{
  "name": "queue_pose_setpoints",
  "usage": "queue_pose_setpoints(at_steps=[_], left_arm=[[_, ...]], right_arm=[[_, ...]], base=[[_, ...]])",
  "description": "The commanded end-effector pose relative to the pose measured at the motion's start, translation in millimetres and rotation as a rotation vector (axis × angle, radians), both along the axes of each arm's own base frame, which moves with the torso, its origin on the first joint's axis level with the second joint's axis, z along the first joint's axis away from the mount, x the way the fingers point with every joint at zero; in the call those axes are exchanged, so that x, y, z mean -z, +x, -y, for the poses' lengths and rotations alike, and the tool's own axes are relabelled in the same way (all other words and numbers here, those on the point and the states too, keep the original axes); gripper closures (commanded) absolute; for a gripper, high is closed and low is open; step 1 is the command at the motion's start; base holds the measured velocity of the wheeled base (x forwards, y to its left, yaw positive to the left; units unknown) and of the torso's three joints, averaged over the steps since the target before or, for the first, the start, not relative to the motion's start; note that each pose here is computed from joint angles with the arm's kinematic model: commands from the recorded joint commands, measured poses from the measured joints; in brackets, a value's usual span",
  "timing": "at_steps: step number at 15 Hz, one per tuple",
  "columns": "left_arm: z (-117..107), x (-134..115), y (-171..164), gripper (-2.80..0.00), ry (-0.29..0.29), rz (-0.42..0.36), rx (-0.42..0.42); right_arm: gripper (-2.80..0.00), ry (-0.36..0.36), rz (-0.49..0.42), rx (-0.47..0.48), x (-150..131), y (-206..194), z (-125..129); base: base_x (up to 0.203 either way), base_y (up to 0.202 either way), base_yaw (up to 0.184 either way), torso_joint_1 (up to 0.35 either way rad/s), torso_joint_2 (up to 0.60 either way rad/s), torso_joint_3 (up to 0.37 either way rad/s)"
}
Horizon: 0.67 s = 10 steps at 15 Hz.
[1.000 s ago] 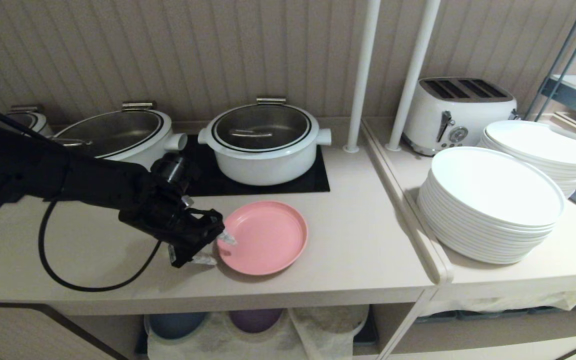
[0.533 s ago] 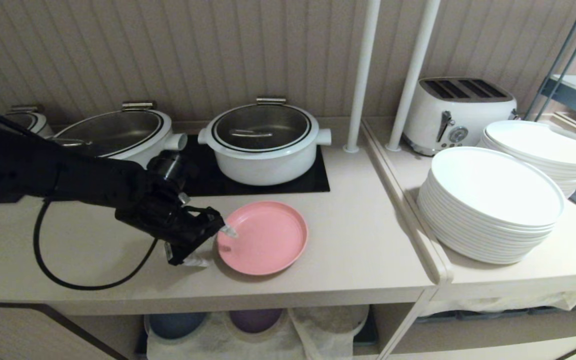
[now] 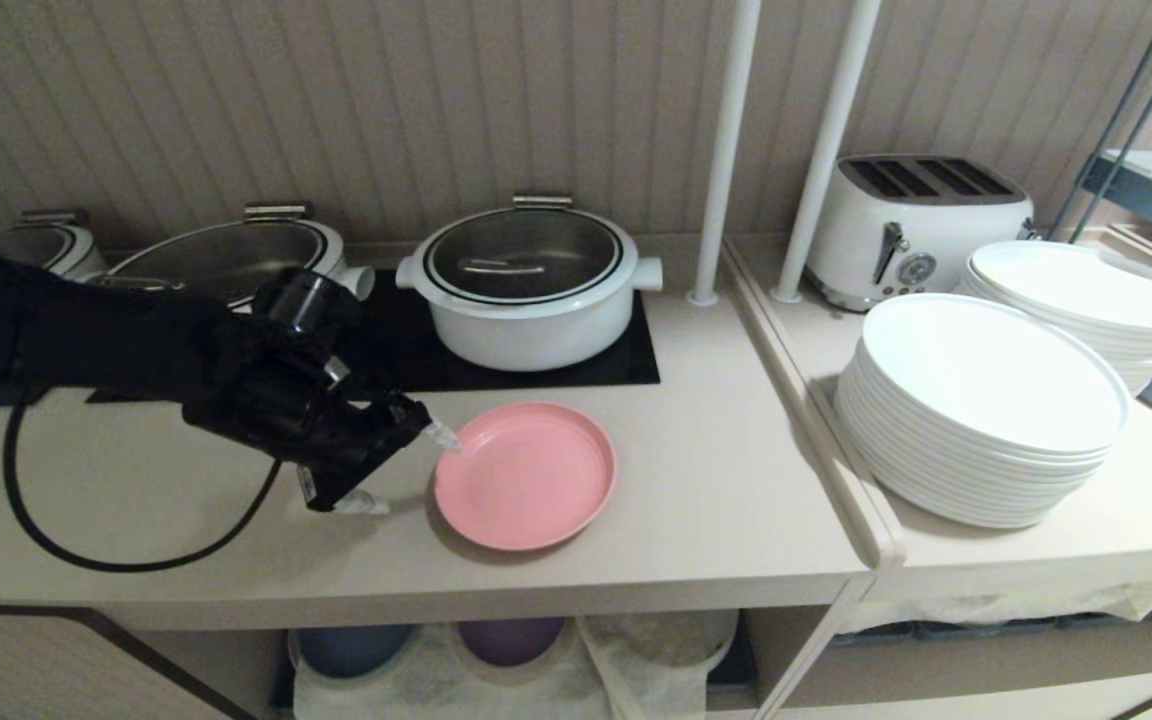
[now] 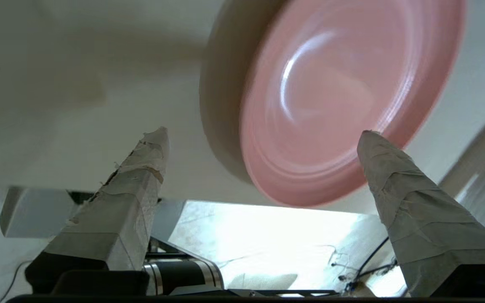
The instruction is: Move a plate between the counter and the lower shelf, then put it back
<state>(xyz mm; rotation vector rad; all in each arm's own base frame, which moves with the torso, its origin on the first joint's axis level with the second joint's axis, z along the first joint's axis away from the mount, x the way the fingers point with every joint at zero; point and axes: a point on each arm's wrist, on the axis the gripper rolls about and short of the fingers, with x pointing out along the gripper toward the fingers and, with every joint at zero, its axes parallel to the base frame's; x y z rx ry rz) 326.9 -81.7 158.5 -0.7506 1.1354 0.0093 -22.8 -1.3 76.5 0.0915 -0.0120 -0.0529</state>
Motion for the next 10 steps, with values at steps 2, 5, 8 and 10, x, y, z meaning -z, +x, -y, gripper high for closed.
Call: queue_pose_setpoints(at_steps=[2,5,8,10], left_arm=[[-4.5,-18.7,-18.3,-2.80,0.005,0.045,-0.013],[-9.6,-26.2,-37.4,-2.80,0.019,0.062,-0.026],[-14.9,-35.4,-57.2,0.00,0.039,0.093,-0.044],[-18.6,-42.1,-68.0,0.00,0.076,0.124,-0.075]], right_arm=[[0.00,0.001,0.001,0.000,-0.1,0.0,0.0],[0.00,0.001,0.001,0.000,-0.1,0.0,0.0],[0.00,0.001,0.001,0.000,-0.1,0.0,0.0],[0.00,0.001,0.001,0.000,-0.1,0.0,0.0]], base=[[0.000,0.000,0.000,0.000,0.00,0.000],[0.000,0.000,0.000,0.000,0.00,0.000],[0.000,0.000,0.000,0.000,0.00,0.000],[0.000,0.000,0.000,0.000,0.00,0.000]])
